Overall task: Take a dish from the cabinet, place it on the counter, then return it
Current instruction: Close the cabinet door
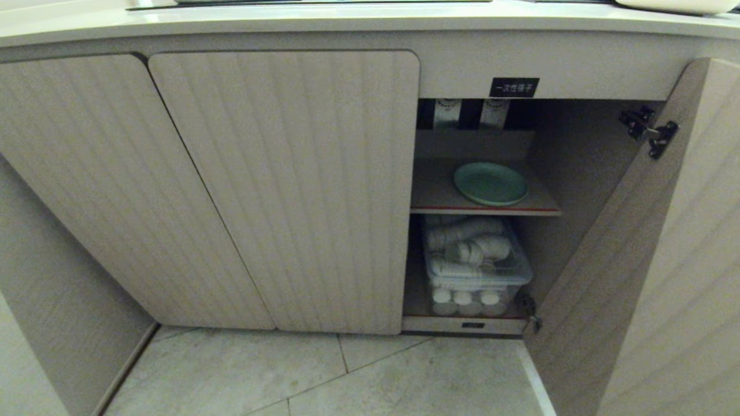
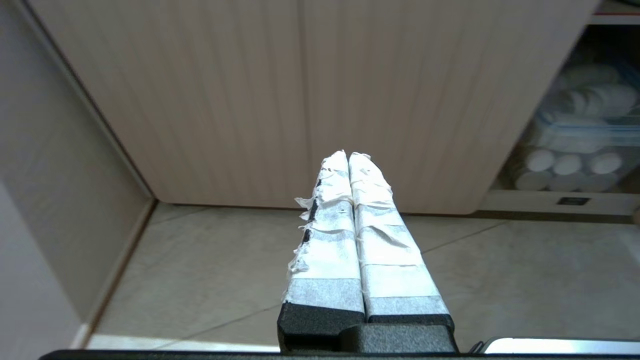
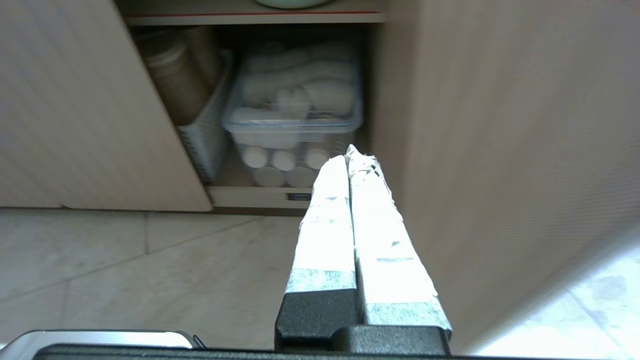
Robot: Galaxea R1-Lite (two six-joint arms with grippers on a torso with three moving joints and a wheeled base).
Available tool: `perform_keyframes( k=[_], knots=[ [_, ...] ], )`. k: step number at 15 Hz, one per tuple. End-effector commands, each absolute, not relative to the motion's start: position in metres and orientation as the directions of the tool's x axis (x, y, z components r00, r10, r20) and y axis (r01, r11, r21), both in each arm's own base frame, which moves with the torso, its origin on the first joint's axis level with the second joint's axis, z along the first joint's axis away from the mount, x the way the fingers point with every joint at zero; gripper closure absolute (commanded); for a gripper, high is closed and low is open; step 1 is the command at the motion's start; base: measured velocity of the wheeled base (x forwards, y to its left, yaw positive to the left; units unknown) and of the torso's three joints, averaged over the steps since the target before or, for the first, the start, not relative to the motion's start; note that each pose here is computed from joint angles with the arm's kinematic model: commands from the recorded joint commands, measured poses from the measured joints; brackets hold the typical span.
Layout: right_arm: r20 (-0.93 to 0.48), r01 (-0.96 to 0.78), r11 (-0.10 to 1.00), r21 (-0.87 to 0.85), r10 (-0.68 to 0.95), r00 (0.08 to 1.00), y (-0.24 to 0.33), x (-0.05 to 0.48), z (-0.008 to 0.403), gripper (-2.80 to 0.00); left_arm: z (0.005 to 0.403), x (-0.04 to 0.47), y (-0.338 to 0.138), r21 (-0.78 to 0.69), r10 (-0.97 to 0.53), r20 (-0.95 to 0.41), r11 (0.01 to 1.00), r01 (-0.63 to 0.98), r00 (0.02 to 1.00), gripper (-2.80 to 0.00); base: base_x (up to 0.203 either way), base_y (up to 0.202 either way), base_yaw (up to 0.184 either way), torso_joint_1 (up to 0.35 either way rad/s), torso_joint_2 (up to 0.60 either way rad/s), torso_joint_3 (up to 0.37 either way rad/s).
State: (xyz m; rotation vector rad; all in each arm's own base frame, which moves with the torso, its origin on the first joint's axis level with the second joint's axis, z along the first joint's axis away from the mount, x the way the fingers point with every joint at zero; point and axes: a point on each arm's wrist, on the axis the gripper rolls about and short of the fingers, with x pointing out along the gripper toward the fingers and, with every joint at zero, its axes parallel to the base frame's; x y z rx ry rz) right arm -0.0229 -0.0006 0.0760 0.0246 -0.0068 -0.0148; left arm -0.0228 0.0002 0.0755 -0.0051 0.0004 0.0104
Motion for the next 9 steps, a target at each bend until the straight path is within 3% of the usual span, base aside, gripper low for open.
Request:
perform_keyframes(
  k=[1,4,9],
  knots=[
    [0.006,0.017,1.000,0.025,-0.017,1.000,-0.0006,-0.0228,0.0761,0.00,0.0755,-0.0228,0.0002,-0.006,0.011,0.000,1.000,-0.011,1.000,0.00,0.000,-0.199,0.001,0.003,0.00,-0.001],
    [0.006,0.015,1.000,0.025,-0.015,1.000,-0.0006,-0.0228,0.0761,0.00,0.0755,-0.0228,0.0002,-0.006,0.011,0.000,1.000,-0.011,1.000,0.00,0.000,-0.171,0.004,0.002,0.00,0.004],
    [0.006,0.014,1.000,0.025,-0.014,1.000,-0.0006,-0.0228,0.0761,0.00,0.0755,-0.0228,0.0002,-0.005,0.011,0.000,1.000,-0.011,1.000,0.00,0.000,-0.014,0.000,0.000,0.00,0.001]
  ],
)
